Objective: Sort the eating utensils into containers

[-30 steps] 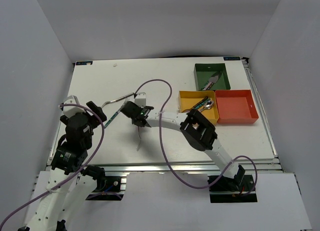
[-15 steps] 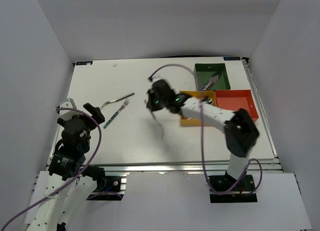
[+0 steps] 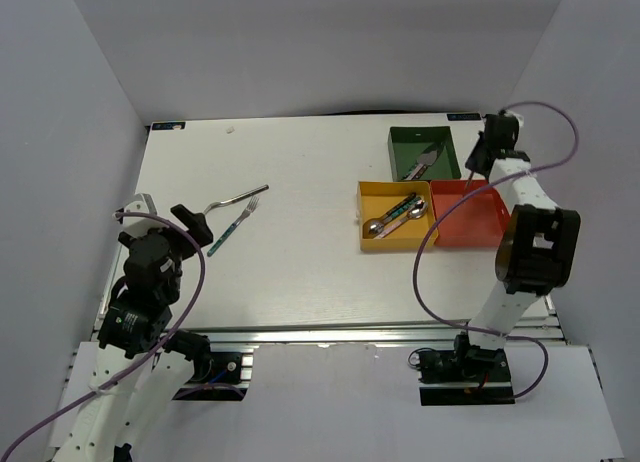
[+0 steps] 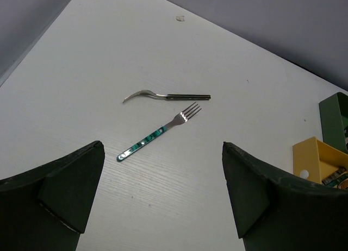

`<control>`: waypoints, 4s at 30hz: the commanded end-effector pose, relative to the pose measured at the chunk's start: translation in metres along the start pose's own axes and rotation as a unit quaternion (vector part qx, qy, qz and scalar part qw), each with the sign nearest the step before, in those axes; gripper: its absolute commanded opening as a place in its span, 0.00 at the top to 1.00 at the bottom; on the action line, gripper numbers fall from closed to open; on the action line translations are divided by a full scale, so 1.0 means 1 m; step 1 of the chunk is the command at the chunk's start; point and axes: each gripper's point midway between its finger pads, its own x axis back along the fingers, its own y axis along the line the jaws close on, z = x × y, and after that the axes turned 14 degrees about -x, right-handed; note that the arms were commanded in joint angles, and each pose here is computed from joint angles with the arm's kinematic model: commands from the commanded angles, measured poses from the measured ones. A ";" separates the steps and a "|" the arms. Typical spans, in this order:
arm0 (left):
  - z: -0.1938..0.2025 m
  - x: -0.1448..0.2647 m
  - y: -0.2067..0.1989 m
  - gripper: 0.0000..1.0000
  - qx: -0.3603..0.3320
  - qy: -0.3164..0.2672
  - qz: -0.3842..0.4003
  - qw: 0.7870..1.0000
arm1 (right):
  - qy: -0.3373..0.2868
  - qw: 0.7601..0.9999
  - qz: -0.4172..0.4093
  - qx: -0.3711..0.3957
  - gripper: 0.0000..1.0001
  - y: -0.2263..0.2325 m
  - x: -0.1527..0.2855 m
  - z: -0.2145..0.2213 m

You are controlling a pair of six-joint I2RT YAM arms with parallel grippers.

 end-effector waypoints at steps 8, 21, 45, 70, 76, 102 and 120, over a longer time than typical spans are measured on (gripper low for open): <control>0.003 -0.002 -0.009 0.02 -0.008 0.004 0.021 1.000 | -0.095 0.933 0.151 -0.314 1.00 -0.087 0.012 0.039; 0.007 -0.005 -0.010 0.02 -0.012 0.012 0.021 1.000 | -0.082 0.943 0.154 -0.282 1.00 -0.086 -0.012 0.029; 0.017 -0.015 -0.016 0.02 -0.027 0.039 0.019 0.999 | -0.013 0.978 0.005 -0.206 0.45 -0.059 -0.008 0.004; 0.173 -0.191 -0.056 0.05 -0.170 0.375 0.064 0.909 | 0.023 0.886 -0.458 -0.074 0.11 0.077 0.244 0.137; 0.206 -0.194 -0.056 0.14 -0.159 0.402 0.082 0.898 | 0.012 0.876 -0.479 -0.047 0.11 0.073 0.271 0.143; 0.241 -0.104 -0.191 1.00 -0.112 0.379 0.130 0.909 | 0.107 0.827 -0.543 -0.098 0.11 0.096 0.265 0.199; 0.116 0.014 -0.350 1.00 0.115 0.252 0.368 0.887 | 0.167 0.788 -0.591 -0.051 0.19 0.170 0.291 0.266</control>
